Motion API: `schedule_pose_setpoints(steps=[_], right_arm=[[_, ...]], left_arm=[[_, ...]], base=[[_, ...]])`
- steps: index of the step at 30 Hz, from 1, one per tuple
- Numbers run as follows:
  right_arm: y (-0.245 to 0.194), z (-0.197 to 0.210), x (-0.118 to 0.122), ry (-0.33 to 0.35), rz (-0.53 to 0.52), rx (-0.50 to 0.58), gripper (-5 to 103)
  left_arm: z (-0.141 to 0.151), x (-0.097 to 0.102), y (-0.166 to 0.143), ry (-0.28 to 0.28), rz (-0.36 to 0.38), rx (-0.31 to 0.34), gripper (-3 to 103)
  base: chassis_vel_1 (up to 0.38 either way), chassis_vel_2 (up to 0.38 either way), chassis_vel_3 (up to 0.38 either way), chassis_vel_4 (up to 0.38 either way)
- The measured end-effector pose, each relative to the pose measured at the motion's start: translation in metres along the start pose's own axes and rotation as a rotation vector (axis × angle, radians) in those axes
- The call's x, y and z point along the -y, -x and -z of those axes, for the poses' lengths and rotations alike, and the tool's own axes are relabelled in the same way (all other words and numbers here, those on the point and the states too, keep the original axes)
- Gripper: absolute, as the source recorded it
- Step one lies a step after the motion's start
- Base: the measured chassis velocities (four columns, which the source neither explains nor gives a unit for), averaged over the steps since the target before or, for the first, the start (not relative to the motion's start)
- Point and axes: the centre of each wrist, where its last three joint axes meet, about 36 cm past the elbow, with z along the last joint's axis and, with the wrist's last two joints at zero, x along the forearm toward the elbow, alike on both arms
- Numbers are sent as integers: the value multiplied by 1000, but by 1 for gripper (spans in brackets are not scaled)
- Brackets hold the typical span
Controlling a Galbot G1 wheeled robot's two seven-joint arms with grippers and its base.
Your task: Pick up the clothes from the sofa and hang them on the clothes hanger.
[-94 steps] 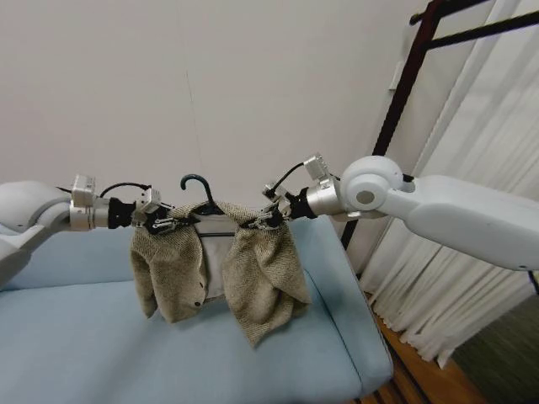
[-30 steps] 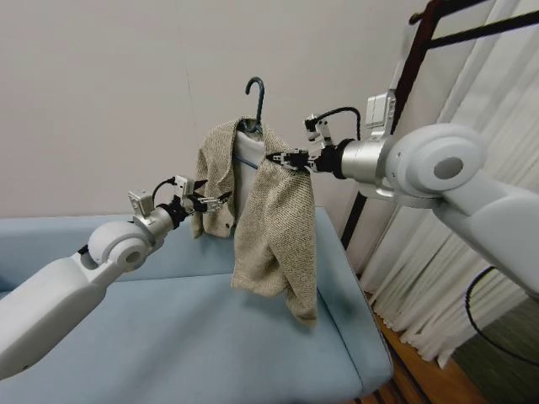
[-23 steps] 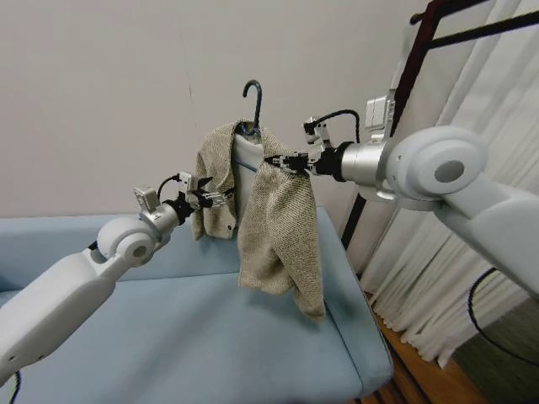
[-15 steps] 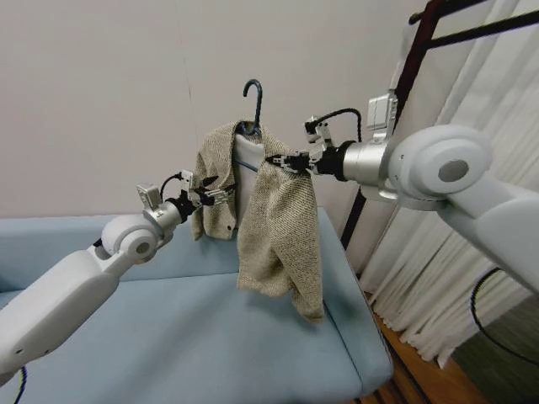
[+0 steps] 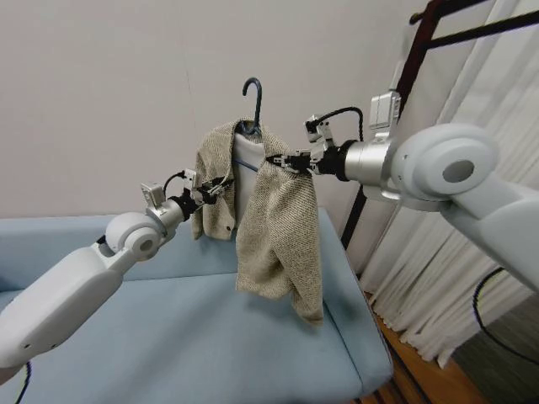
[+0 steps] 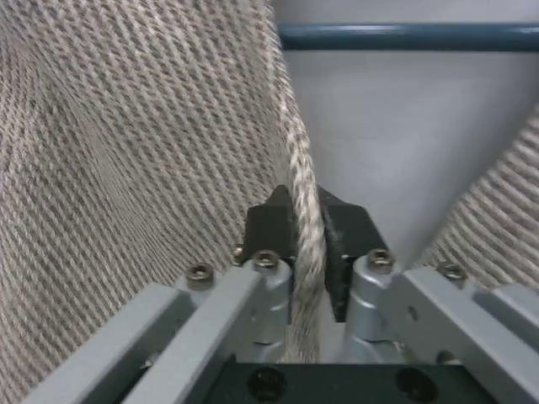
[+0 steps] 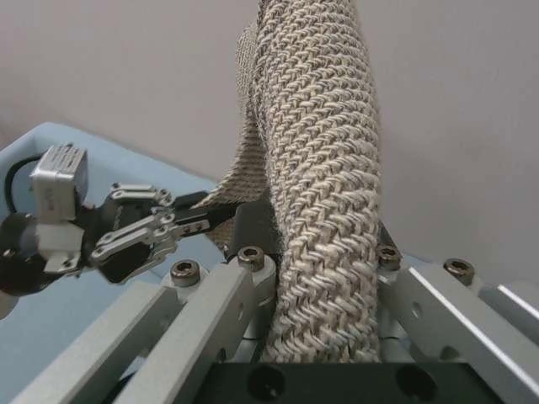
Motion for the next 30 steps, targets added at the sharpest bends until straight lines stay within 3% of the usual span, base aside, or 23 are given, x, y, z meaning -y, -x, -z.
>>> schedule_pose_setpoints(steps=[2, 13, 17, 20, 23, 25, 27, 29, 30], right_arm=[[1, 1, 2, 1, -9, 4, 10], [1, 1, 8, 7, -20, 7, 10], [-3, 2, 8, 3, -20, 10, 10], [-6, 2, 7, 0, -19, 13, 10], [-16, 4, 0, -1, -24, 25, 10], [-19, 5, -2, 2, -27, 28, 10], [-28, 10, -6, 21, -42, 39, 10], [-31, 12, -7, 29, -44, 45, 10], [-32, 12, -7, 32, -45, 47, 10]], left_arm=[[5, 6, -5, 15, -13, -1, 3], [31, 33, -25, 42, -71, -7, 2], [37, 35, -30, 51, -59, -23, -1], [38, 34, -33, 57, -35, -36, 4], [33, 28, -49, 78, 53, -67, 20], [32, 27, -53, 83, 70, -80, 25], [26, 27, -66, 99, 156, -122, 36], [26, 26, -70, 104, 180, -123, 36], [26, 26, -71, 105, 190, -122, 41]], base=[[0, 0, 0, 0], [0, 0, 0, 0], [0, 0, 0, 0], [0, 0, 0, 0], [0, 0, 0, 0], [0, 0, 0, 0], [0, 0, 0, 0], [0, 0, 0, 0], [0, 0, 0, 0]])
